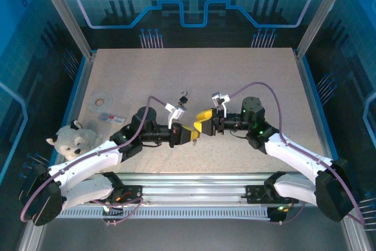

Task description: Lock with the key

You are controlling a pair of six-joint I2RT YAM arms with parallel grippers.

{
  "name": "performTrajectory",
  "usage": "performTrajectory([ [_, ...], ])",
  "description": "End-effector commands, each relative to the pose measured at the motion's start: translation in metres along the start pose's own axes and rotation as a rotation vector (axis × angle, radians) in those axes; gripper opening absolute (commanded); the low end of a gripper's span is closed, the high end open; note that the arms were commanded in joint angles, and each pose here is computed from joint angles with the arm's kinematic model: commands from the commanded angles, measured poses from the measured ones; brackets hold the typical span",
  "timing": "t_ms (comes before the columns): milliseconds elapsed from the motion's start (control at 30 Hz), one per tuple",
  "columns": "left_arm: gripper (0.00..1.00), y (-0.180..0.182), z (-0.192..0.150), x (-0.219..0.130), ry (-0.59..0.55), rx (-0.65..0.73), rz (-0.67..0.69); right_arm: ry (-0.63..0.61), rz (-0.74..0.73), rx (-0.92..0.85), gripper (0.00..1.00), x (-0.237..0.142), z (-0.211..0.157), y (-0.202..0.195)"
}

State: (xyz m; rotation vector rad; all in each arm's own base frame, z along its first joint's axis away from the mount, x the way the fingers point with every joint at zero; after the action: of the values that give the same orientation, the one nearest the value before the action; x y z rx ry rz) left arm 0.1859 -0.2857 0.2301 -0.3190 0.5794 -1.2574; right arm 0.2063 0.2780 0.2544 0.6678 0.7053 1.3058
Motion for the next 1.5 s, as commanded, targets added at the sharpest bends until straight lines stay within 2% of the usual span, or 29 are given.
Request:
performTrajectory([
  [0,0.0,-0.006,0.019,-0.008,-0.078,0.011,-0.022,0.037,0.064,-0.045,0.6,0.003,-0.006,0.016],
  [200,0.0,-0.006,0.021,-0.009,-0.09,-0.001,-0.033,0.072,0.085,-0.058,0.55,0.008,-0.013,0.022],
  [800,0.0,-0.004,0.008,-0.007,-0.048,-0.025,-0.051,0.019,0.041,-0.088,0.46,0.003,-0.008,0.02],
  [1467,0.0,-0.009,0.006,-0.009,-0.035,-0.011,-0.073,-0.011,-0.017,-0.086,0.21,0.0,-0.003,0.013],
])
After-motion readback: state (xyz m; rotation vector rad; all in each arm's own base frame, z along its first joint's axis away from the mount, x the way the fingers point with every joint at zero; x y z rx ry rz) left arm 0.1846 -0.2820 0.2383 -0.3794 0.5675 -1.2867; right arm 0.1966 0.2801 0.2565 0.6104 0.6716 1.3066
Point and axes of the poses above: each hand's point on the last joint's axis, 136 mm out from that joint toward the fingers, its own x axis out along the fingers, its own y axis along the line the jaws close on, z = x × y, the point moved 1 cm from there along -x, back along the fingers, and after that the axes turned 13 degrees about x, right-handed, at the moved point
